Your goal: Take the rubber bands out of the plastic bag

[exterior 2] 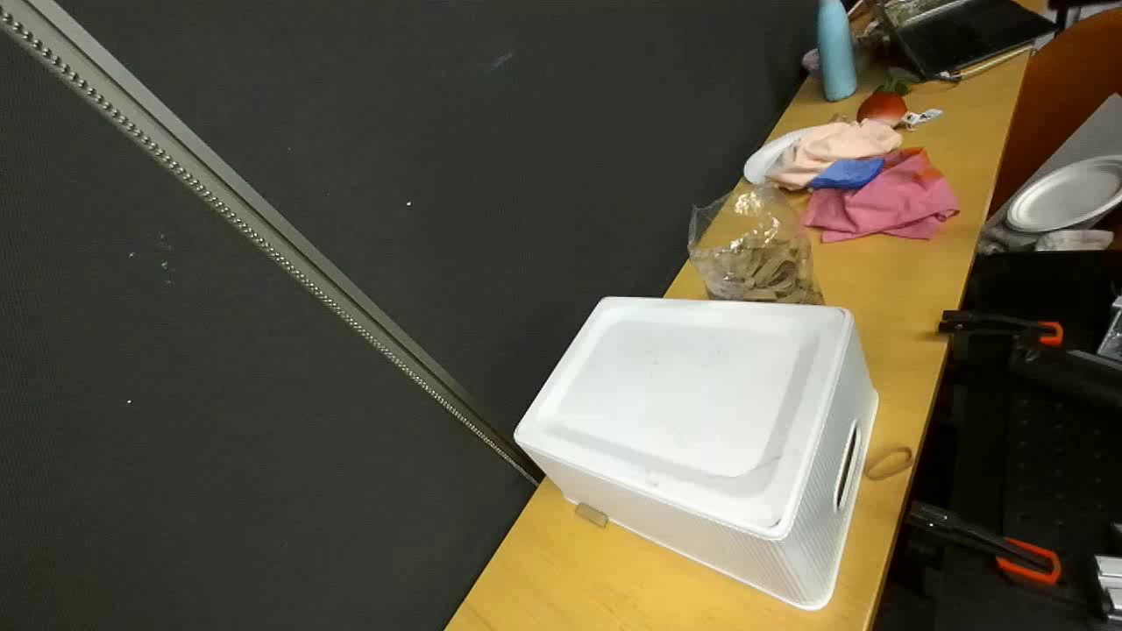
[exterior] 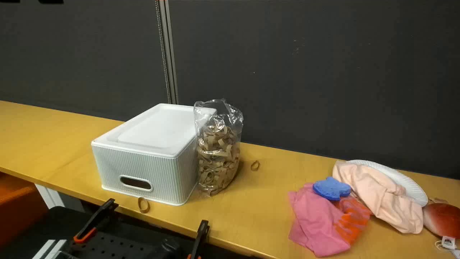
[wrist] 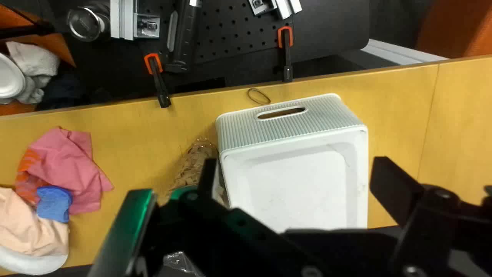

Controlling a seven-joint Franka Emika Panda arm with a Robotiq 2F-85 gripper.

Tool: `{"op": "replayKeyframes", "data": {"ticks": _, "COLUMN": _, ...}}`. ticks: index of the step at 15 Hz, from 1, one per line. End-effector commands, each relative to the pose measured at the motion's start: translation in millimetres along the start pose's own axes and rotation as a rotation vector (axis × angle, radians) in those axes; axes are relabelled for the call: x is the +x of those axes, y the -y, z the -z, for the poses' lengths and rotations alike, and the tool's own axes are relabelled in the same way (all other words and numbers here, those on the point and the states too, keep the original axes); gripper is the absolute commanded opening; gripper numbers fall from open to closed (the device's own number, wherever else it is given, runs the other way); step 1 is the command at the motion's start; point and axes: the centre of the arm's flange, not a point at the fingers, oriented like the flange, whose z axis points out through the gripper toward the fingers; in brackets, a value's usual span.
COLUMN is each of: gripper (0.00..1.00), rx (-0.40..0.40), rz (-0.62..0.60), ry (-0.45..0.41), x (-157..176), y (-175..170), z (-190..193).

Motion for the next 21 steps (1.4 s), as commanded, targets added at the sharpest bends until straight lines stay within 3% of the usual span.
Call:
{"op": "replayKeyframes", "data": {"ticks": 1, "gripper": 1.0, "rx": 0.0, "rz": 0.0, "ry": -0.002, "x": 0, "y": 0, "z": 1}}
{"op": "replayKeyframes", "data": {"ticks": 4, "gripper": 1.0, "rx": 0.001, "rz": 0.0, "ry": -0.004, "x": 0, "y": 0, "z": 2}}
{"op": "replayKeyframes", "data": {"ticks": 13, "gripper": 1.0, "rx": 0.047, "rz": 0.067, "ry": -0.181, "x": 89, "y": -29, "z": -20}}
{"op": "replayKeyframes", "data": {"ticks": 21, "gripper": 1.0, "rx": 0.101, "rz": 0.012, "ry": -0.141, "x": 167, "y": -101, "z": -81}}
